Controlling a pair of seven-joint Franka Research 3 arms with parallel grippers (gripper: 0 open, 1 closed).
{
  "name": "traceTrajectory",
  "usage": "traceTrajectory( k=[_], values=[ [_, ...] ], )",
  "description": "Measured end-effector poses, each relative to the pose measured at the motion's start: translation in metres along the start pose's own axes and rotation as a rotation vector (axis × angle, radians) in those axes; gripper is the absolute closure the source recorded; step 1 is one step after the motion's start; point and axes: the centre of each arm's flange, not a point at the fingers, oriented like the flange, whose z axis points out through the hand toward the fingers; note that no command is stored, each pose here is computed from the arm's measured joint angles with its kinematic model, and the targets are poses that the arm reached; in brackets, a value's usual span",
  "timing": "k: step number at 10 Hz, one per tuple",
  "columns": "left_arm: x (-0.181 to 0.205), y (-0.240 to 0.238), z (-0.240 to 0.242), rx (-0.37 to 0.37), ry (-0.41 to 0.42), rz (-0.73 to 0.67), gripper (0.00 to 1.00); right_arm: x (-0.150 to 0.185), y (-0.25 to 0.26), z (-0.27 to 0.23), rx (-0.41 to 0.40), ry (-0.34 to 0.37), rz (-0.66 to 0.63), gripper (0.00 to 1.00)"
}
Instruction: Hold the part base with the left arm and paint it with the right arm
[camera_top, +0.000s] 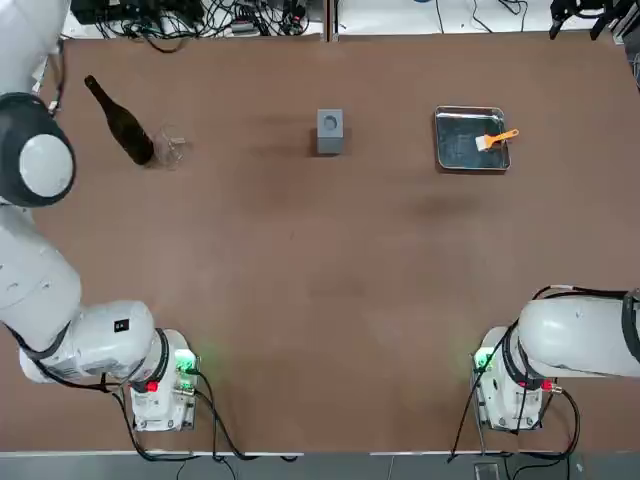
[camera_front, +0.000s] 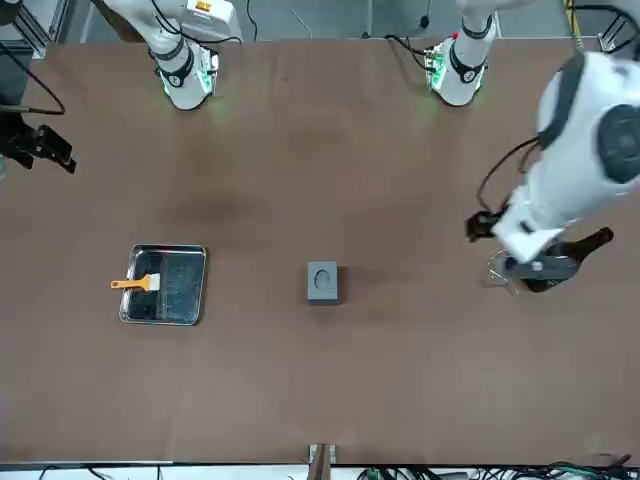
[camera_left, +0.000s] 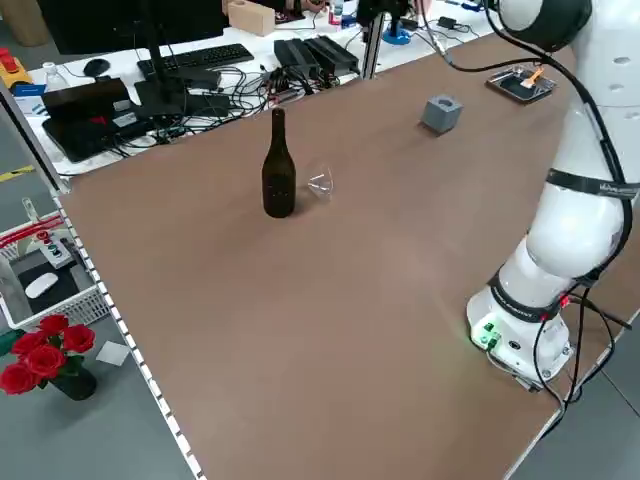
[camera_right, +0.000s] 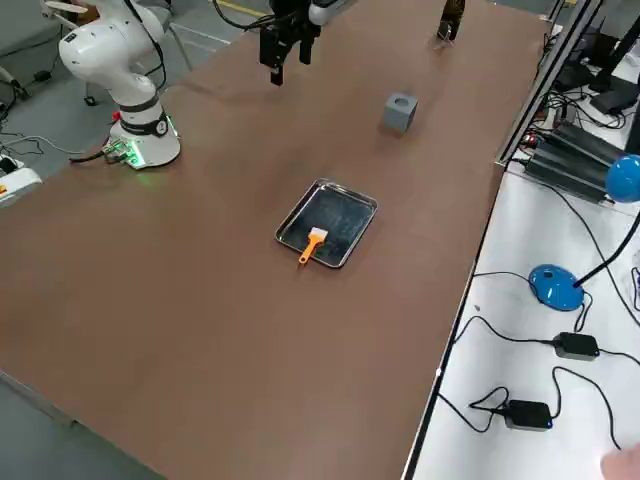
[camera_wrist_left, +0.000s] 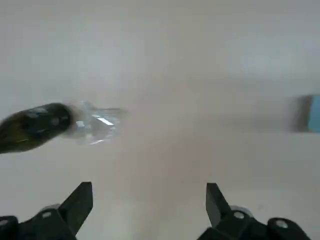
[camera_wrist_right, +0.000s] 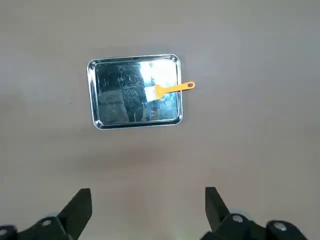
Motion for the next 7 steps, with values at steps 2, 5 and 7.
traceTrajectory(
  k=[2, 5, 7],
  values=[
    [-0.021, -0.064, -0.046, 0.023, 0.042, -0.073, 0.0, 0.001, 0.0, -0.001, 0.0, 0.013, 0.0, 0.0],
    [-0.063, -0.11, -0.095, 0.024, 0.053, -0.008, 0.0, 0.002, 0.0, -0.003, 0.0, 0.027, 0.001, 0.0],
    [-0.08, -0.128, -0.108, -0.007, 0.037, 0.012, 0.01, 0.003, 0.0, -0.004, 0.0, 0.036, 0.001, 0.0]
  ],
)
